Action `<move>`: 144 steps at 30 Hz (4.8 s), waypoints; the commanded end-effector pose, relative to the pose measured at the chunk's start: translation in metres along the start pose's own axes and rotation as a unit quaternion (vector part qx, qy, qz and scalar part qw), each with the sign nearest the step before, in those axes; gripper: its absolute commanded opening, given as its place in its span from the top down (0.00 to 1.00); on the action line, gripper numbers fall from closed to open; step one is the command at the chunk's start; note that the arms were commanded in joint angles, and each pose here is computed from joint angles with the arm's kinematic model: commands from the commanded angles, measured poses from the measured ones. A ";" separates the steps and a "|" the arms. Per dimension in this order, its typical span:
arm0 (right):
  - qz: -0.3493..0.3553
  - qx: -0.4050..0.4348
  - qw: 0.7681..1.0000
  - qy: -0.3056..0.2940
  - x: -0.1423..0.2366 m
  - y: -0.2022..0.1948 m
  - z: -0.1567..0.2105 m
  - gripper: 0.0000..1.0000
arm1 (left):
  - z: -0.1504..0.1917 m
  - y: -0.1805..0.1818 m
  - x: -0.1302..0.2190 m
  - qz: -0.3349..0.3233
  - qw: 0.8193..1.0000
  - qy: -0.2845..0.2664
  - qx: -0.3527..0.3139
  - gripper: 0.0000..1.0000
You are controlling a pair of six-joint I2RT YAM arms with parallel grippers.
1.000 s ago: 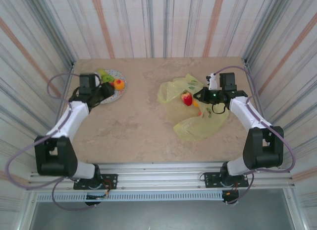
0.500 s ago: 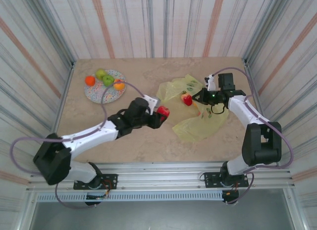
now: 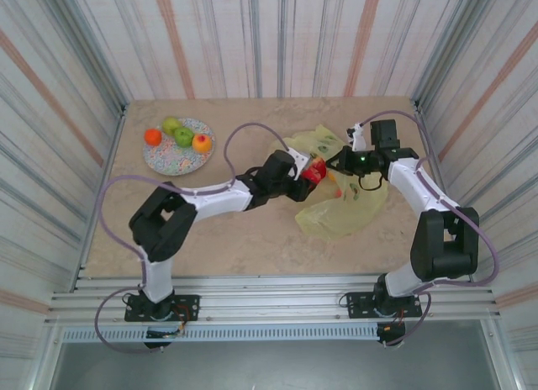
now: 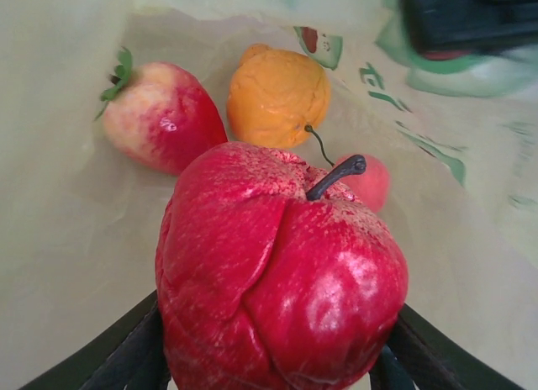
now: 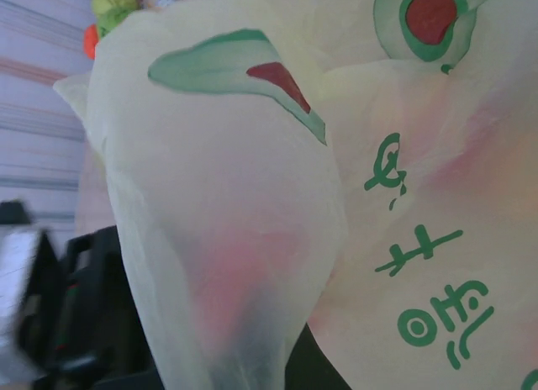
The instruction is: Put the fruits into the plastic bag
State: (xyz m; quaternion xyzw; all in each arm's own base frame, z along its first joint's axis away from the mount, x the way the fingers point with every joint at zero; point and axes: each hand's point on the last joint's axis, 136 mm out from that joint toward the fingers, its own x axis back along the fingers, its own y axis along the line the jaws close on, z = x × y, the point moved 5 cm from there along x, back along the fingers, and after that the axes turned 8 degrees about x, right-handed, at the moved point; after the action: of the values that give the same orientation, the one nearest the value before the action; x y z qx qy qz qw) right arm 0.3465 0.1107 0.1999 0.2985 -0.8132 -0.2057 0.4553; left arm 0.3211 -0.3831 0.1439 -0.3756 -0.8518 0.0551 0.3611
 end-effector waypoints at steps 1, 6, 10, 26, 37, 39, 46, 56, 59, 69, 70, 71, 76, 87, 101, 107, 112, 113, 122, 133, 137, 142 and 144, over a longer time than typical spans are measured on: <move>-0.014 0.003 1.000 -0.001 0.004 0.010 -0.004 1.00 | -0.004 -0.013 -0.021 0.026 0.999 -0.019 -0.009 0.40; -0.053 -0.013 0.998 -0.020 0.000 0.021 -0.013 1.00 | 0.008 -0.016 -0.056 0.027 0.999 -0.024 0.027 0.37; -0.059 -0.014 0.998 -0.024 0.000 0.026 -0.013 1.00 | 0.005 -0.020 -0.071 0.045 0.997 -0.031 0.054 0.31; -0.039 -0.019 0.999 -0.014 -0.002 0.016 -0.001 1.00 | 0.000 -0.020 -0.026 0.029 0.998 -0.047 0.023 0.11; -0.031 -0.024 0.999 -0.014 0.000 0.007 0.004 1.00 | 0.034 -0.005 0.040 -0.003 1.000 -0.023 0.014 0.13; -0.031 -0.024 0.999 -0.014 -0.001 0.006 0.005 1.00 | 0.042 0.002 0.051 -0.018 0.999 -0.024 0.020 0.13; -0.033 -0.028 0.999 -0.012 -0.005 0.003 0.007 1.00 | 0.059 0.037 0.059 -0.110 0.989 -0.019 0.101 0.16; -0.030 -0.029 0.999 -0.010 -0.004 0.003 0.008 1.00 | 0.057 0.039 0.021 -0.080 0.984 0.002 0.159 0.16; -0.029 -0.028 0.999 -0.012 -0.002 0.003 0.008 1.00 | 0.058 0.040 0.011 -0.079 0.981 0.001 0.176 0.18; -0.030 -0.027 0.999 -0.015 -0.002 0.004 0.005 1.00 | 0.051 0.028 -0.014 -0.013 0.978 -0.014 0.207 0.59; -0.031 -0.026 0.999 -0.017 -0.001 0.005 0.004 1.00 | 0.048 0.025 -0.012 -0.003 0.978 -0.018 0.208 0.64; -0.029 -0.024 0.999 -0.019 0.000 0.005 0.003 1.00 | 0.046 0.022 -0.009 0.008 0.978 -0.022 0.208 0.70; 0.073 0.022 0.997 -0.020 0.029 0.002 -0.002 1.00 | 0.021 -0.011 0.025 0.099 0.973 -0.027 0.207 0.96; 0.204 0.076 0.975 -0.041 0.082 0.006 -0.007 1.00 | -0.010 -0.049 0.079 0.195 0.956 -0.035 0.219 1.00; 0.121 0.054 0.991 -0.031 0.039 0.010 -0.003 1.00 | 0.022 -0.007 0.084 0.073 0.981 -0.020 0.178 0.66; 0.084 0.044 0.995 -0.040 0.029 0.014 -0.006 1.00 | 0.025 0.003 0.118 0.060 0.990 -0.004 0.126 0.32; 0.073 0.041 0.996 -0.044 0.025 0.015 -0.008 1.00 | 0.029 0.017 0.153 0.071 0.991 0.001 0.113 0.18; 0.072 0.041 0.996 -0.044 0.024 0.014 -0.008 1.00 | 0.029 0.017 0.161 0.078 0.991 -0.001 0.107 0.15; 0.063 0.039 0.996 -0.046 0.018 0.013 -0.010 1.00 | -0.001 0.071 0.229 -0.030 0.986 -0.074 0.144 0.10; 0.042 0.046 0.997 -0.051 0.013 0.013 -0.013 1.00 | -0.034 0.228 0.259 -0.278 0.901 -0.142 0.301 0.09; 0.029 0.046 0.997 -0.049 0.008 0.011 -0.015 1.00 | -0.039 0.288 0.267 -0.327 0.863 -0.156 0.351 0.10; 0.017 0.042 0.998 -0.043 0.004 0.006 -0.016 1.00 | -0.042 0.355 0.275 -0.383 0.829 -0.147 0.380 0.11; 0.015 0.037 0.998 -0.040 0.003 0.003 -0.015 1.00 | -0.045 0.376 0.275 -0.403 0.821 -0.134 0.382 0.11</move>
State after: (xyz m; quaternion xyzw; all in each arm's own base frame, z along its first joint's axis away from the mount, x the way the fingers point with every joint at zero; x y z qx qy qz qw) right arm 0.3552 0.1114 0.2152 0.2875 -0.8481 -0.1675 0.4122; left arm 0.4376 0.0458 0.1935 0.1462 -0.8784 0.2936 0.3477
